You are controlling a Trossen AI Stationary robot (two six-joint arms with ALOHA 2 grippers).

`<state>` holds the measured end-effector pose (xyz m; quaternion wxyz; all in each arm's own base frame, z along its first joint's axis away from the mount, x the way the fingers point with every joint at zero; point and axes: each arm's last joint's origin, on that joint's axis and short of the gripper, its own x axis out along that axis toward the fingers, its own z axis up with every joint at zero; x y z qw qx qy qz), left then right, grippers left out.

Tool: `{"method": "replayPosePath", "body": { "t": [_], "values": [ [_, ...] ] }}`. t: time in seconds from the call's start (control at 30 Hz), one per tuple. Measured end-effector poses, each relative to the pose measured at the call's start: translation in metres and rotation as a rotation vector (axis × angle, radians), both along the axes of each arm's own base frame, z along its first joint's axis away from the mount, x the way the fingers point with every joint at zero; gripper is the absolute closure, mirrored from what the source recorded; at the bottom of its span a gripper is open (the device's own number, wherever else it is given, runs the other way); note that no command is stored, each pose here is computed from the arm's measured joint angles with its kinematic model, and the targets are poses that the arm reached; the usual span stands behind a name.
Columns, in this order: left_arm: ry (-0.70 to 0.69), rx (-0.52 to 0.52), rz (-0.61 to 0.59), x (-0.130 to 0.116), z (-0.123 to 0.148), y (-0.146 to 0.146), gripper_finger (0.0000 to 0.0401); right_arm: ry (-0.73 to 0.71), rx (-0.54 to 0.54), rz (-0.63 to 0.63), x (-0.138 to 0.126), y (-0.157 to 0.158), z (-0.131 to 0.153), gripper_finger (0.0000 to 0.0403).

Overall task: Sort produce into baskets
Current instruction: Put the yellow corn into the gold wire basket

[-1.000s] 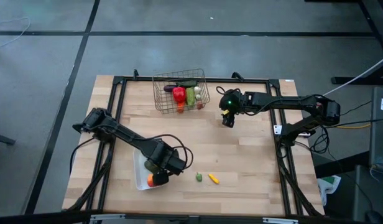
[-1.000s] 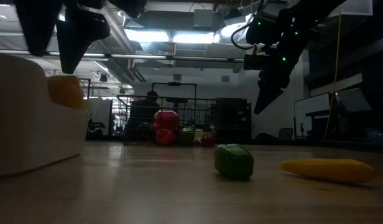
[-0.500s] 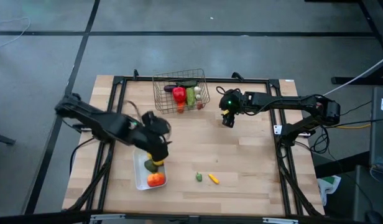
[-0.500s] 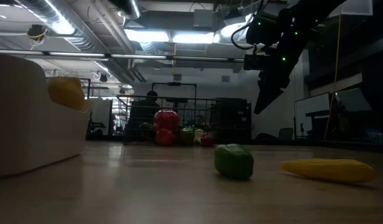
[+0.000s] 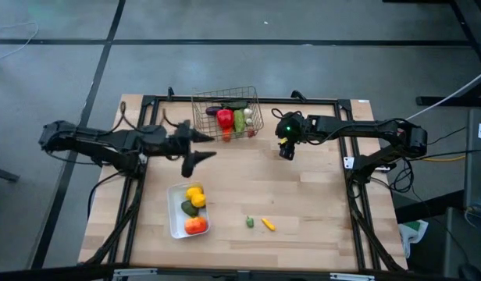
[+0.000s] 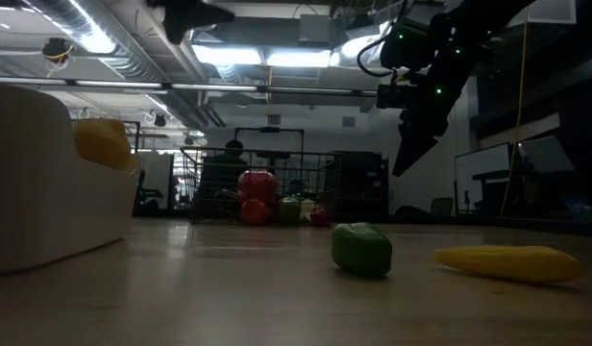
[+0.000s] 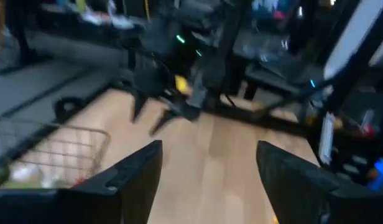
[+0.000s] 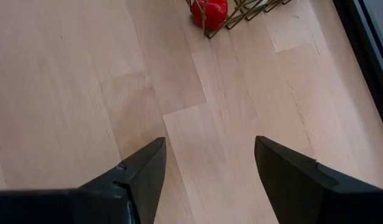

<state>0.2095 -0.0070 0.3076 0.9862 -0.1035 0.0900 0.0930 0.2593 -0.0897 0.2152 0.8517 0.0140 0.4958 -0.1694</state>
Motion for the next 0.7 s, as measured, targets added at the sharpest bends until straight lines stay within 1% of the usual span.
{"method": "replayPosePath", "body": {
  "t": [0.07, 0.13, 0.23, 0.37, 0.43, 0.6, 0.7],
  "values": [
    [-0.042, 0.008, 0.018, -0.011, -0.009, 0.008, 0.0156, 0.0, 0.0, 0.0, 0.0, 0.0, 0.0, 0.0159],
    [-0.05, 0.01, 0.02, -0.024, -0.018, 0.012, 0.0167, 0.0, 0.0, 0.0, 0.0, 0.0, 0.0, 0.0159],
    [-0.084, -0.005, 0.015, -0.044, -0.029, 0.013, 0.0181, 0.0, 0.0, 0.0, 0.0, 0.0, 0.0, 0.0159],
    [-0.14, -0.008, 0.015, -0.065, -0.044, 0.013, 0.0198, 0.0, 0.0, 0.0, 0.0, 0.0, 0.0, 0.0159],
    [-0.18, -0.005, 0.014, -0.072, -0.05, 0.012, 0.0206, 0.0, 0.0, 0.0, 0.0, 0.0, 0.0, 0.0159],
    [-0.203, 0.013, 0.016, -0.086, -0.073, 0.013, 0.0224, 0.0, 0.0, 0.0, 0.0, 0.0, 0.0, 0.0159],
    [-0.257, 0.01, 0.018, -0.09, -0.082, 0.013, 0.0234, 0.0, 0.0, 0.0, 0.0, 0.0, 0.0, 0.0159]
  ]
}}
